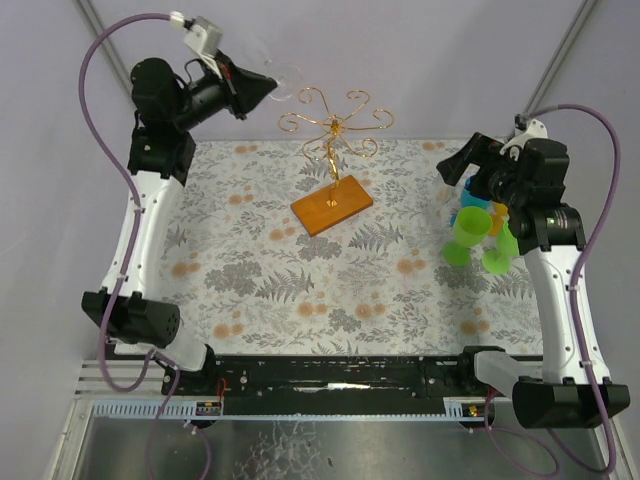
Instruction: Take the wine glass off the wine glass rack
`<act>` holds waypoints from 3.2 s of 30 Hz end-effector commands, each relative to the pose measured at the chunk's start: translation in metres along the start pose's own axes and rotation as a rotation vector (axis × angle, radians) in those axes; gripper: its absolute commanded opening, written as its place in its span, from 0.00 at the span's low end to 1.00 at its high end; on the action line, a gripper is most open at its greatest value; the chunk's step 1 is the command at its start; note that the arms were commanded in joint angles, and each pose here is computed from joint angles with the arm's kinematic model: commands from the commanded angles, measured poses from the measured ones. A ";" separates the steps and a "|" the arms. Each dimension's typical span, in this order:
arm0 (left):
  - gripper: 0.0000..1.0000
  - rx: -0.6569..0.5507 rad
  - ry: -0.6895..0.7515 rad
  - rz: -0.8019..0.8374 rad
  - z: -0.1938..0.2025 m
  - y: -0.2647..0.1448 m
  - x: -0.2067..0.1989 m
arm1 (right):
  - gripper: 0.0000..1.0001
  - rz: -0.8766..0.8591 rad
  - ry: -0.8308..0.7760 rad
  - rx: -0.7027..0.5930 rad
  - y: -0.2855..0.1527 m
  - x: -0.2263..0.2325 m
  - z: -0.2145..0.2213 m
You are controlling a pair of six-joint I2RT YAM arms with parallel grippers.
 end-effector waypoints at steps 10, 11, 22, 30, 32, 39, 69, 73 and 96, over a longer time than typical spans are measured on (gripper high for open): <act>0.00 0.036 0.897 0.219 0.069 0.033 -0.135 | 0.99 -0.195 0.032 -0.001 -0.003 0.064 -0.057; 0.00 0.037 0.927 0.241 0.076 0.035 -0.143 | 0.99 -0.206 0.038 0.005 -0.005 0.067 -0.057; 0.00 0.034 1.313 0.432 0.148 0.039 -0.192 | 1.00 -0.439 0.081 0.208 -0.030 0.112 -0.053; 0.00 0.018 1.468 0.559 0.185 0.038 -0.209 | 0.99 -0.387 0.076 0.448 -0.018 0.091 -0.016; 0.00 0.012 1.495 0.583 0.191 0.037 -0.212 | 0.99 -0.367 0.074 0.467 -0.015 0.085 -0.010; 0.00 -0.010 1.535 0.644 0.204 0.034 -0.221 | 0.99 -0.346 0.080 0.467 -0.004 0.079 -0.007; 0.00 -0.029 1.547 0.728 0.213 0.023 -0.241 | 0.34 -0.348 0.097 0.518 0.005 0.070 0.009; 0.30 0.004 1.531 0.676 0.214 0.028 -0.235 | 0.22 -0.331 0.084 0.496 0.003 0.069 0.006; 1.00 0.145 0.595 0.229 0.094 0.053 -0.203 | 0.18 0.174 -0.277 0.079 0.044 -0.019 0.013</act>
Point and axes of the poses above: each gripper's point midway between its finger pads, its own y axis out along the fingers, its own x axis along the line the jaws close on, z = x × y, the point moved 3 cm from there along -y, back along the fingers, and after that the axes turned 5 degrees about y, right-handed, at the moved point
